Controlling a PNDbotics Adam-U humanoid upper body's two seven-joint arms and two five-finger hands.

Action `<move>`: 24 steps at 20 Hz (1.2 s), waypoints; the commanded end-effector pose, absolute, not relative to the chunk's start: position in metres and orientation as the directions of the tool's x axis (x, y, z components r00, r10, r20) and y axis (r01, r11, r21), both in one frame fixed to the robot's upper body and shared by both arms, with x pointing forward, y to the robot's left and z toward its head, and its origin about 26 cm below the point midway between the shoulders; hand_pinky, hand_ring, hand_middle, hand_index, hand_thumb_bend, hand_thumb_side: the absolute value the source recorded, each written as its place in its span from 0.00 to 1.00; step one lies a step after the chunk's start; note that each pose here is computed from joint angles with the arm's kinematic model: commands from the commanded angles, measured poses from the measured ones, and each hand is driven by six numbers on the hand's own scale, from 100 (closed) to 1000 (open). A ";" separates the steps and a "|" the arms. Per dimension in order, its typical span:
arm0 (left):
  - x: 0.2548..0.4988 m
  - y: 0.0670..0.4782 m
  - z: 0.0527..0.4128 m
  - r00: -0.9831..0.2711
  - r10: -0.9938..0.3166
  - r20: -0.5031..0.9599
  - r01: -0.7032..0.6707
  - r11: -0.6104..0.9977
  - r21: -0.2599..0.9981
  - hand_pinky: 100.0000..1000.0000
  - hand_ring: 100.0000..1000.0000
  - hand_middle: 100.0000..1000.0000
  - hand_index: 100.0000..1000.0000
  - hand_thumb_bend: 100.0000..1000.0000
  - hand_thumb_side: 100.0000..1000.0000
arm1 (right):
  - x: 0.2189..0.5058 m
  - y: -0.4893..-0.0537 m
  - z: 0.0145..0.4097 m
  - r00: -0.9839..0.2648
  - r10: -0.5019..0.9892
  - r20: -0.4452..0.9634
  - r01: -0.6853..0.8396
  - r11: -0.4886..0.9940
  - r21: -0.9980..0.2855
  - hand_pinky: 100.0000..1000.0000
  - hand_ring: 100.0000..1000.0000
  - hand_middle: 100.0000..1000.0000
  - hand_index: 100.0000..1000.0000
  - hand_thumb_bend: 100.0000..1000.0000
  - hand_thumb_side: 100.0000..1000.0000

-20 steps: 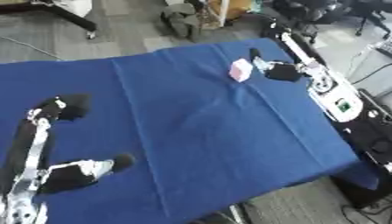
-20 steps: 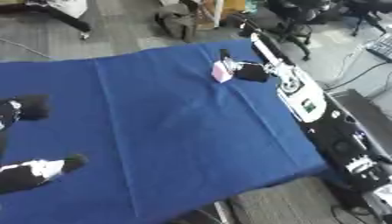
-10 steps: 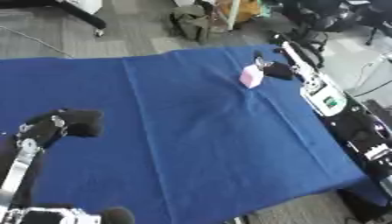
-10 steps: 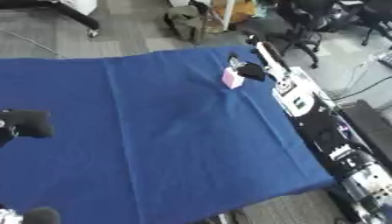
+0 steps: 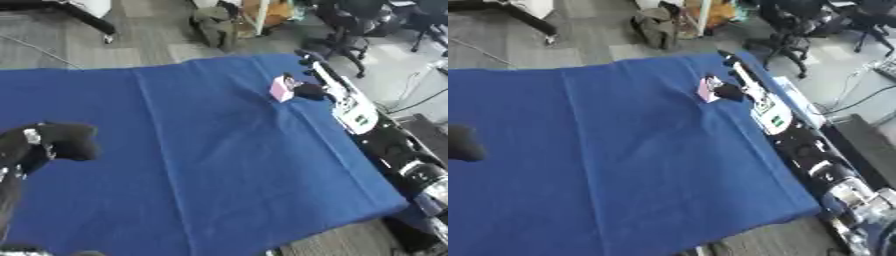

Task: Pick up the objects with one hand, pass them to the other hand, and then place them into the box on the other side of the table.

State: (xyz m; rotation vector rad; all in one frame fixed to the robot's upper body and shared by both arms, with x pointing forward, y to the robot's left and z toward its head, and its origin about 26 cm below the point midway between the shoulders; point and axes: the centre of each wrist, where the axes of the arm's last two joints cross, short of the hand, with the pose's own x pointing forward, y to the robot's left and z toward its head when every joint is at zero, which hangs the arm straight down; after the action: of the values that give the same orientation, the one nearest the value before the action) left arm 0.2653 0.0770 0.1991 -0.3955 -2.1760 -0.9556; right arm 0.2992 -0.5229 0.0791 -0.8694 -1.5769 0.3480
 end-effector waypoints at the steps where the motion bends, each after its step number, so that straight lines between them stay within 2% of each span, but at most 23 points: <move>1: 0.265 0.082 0.209 -0.702 0.035 0.711 0.543 0.671 0.504 0.62 0.55 0.51 0.70 1.00 0.62 | 0.293 -0.547 0.090 0.038 0.727 0.686 0.360 0.630 -0.688 0.90 0.97 0.99 1.00 0.00 0.32; 10: 0.270 0.088 0.215 -0.642 0.118 0.757 0.631 0.643 0.435 0.62 0.55 0.51 0.70 1.00 0.62 | 0.286 -0.556 0.065 0.058 0.708 0.704 0.353 0.645 -0.678 0.90 0.97 0.98 1.00 0.00 0.40; 14: 0.272 0.092 0.217 -0.610 0.153 0.777 0.667 0.629 0.400 0.62 0.55 0.50 0.70 1.00 0.62 | 0.289 -0.552 0.063 0.047 0.701 0.712 0.324 0.663 -0.674 0.90 0.97 0.98 1.00 0.00 0.47; 24: 0.277 0.099 0.225 -0.521 0.241 0.819 0.750 0.586 0.305 0.62 0.55 0.50 0.70 1.00 0.62 | 0.300 -0.543 0.064 0.022 0.698 0.716 0.271 0.685 -0.676 0.89 0.97 0.98 1.00 0.00 0.54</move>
State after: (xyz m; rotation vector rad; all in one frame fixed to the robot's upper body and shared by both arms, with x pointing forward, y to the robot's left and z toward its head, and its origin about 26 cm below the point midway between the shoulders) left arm 0.2780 0.0954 0.2161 -0.7720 -2.0377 -0.8479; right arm 0.2976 -0.5353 0.0460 -0.7918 -1.5407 0.3703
